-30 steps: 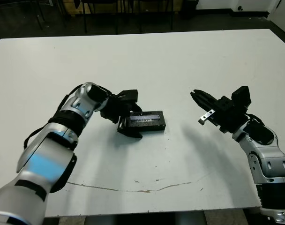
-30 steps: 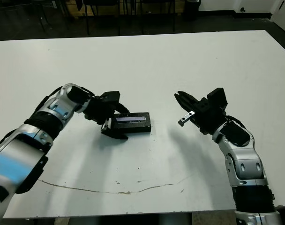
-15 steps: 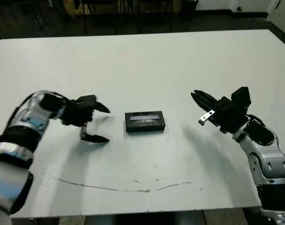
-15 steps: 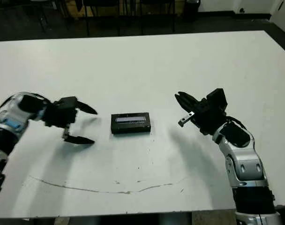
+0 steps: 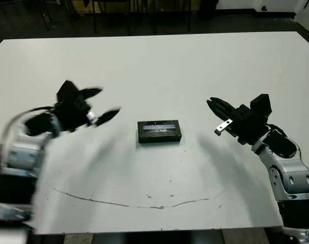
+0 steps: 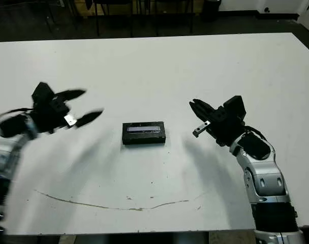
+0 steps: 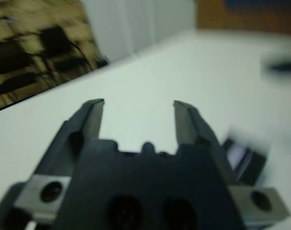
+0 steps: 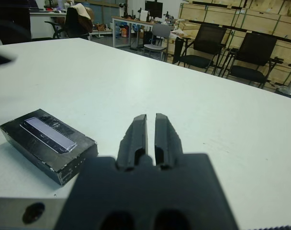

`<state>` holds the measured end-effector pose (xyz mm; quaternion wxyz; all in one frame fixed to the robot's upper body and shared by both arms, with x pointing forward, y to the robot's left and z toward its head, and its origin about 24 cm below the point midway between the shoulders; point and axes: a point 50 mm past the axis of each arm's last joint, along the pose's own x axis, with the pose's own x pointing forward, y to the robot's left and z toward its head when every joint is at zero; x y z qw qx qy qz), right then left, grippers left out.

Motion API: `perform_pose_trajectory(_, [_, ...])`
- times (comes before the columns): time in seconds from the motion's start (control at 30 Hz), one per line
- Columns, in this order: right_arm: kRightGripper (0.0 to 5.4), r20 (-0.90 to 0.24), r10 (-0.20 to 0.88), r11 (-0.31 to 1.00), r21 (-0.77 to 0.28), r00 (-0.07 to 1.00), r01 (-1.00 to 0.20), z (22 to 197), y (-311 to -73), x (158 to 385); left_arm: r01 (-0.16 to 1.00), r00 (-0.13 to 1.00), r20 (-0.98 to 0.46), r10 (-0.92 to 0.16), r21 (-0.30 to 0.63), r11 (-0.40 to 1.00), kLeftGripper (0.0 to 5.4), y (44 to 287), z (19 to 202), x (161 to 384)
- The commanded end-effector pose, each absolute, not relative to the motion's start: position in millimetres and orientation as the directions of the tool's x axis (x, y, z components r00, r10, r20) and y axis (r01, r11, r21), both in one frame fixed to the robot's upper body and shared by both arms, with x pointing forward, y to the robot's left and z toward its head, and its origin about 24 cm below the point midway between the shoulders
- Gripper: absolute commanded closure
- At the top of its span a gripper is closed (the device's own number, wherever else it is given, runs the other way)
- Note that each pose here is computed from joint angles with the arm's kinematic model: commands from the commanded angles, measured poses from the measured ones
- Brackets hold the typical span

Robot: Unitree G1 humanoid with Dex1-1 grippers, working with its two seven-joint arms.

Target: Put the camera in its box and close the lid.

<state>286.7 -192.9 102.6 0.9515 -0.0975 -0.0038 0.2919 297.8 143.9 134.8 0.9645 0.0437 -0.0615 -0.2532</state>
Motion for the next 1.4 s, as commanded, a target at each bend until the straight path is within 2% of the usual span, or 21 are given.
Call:
perform_pose_trajectory(0.03, [5.4,-0.067,0.539,0.821,-0.183,0.84,-0.541,97.8,-195.1,285.9,0.442,0.893,0.082,-0.442,0.025,0.897,2.8,119.7,132.5,294.7])
perform_pose_trajectory(0.2, [5.4,-0.063,0.52,0.836,-0.165,0.852,-0.523,96.9,-194.8,284.5,0.443,0.896,-0.005,-0.444,-0.031,0.896,3.77,86.3,121.1,295.0])
perform_pose_trajectory(0.47, [5.4,-0.057,0.524,0.832,-0.18,0.85,-0.525,95.7,-196.1,284.1,0.407,0.884,-0.238,-0.404,-0.036,0.913,5.33,62.9,84.8,294.4])
perform_pose_trajectory(0.63, [5.4,-0.068,0.52,0.834,-0.177,0.852,-0.523,95.6,-194.8,283.6,0.393,0.86,-0.342,-0.378,-0.03,0.919,5.39,55.7,60.5,286.0])
perform_pose_trajectory(0.87, [5.4,-0.067,0.523,0.833,-0.167,0.849,-0.527,95.5,-194.2,283.1,0.417,0.786,-0.522,-0.33,0.056,0.907,5.39,60.8,11.4,271.5])
perform_pose_trajectory(0.97, [5.4,-0.071,0.526,0.831,-0.17,0.848,-0.53,96.1,-193.8,282.4,0.433,0.769,-0.555,-0.317,0.089,0.897,5.39,63.8,-2.7,267.0])
perform_pose_trajectory(1.17, [5.4,-0.079,0.522,0.834,-0.162,0.849,-0.528,96.5,-192.8,280.9,0.458,0.763,-0.545,-0.349,0.074,0.886,5.39,65.7,-2.6,263.4])
perform_pose_trajectory(1.4, [5.4,-0.074,0.53,0.83,-0.16,0.845,-0.535,97.6,-192.6,280.6,0.485,0.77,-0.483,-0.418,0.017,0.874,5.39,65.4,19.3,260.3])
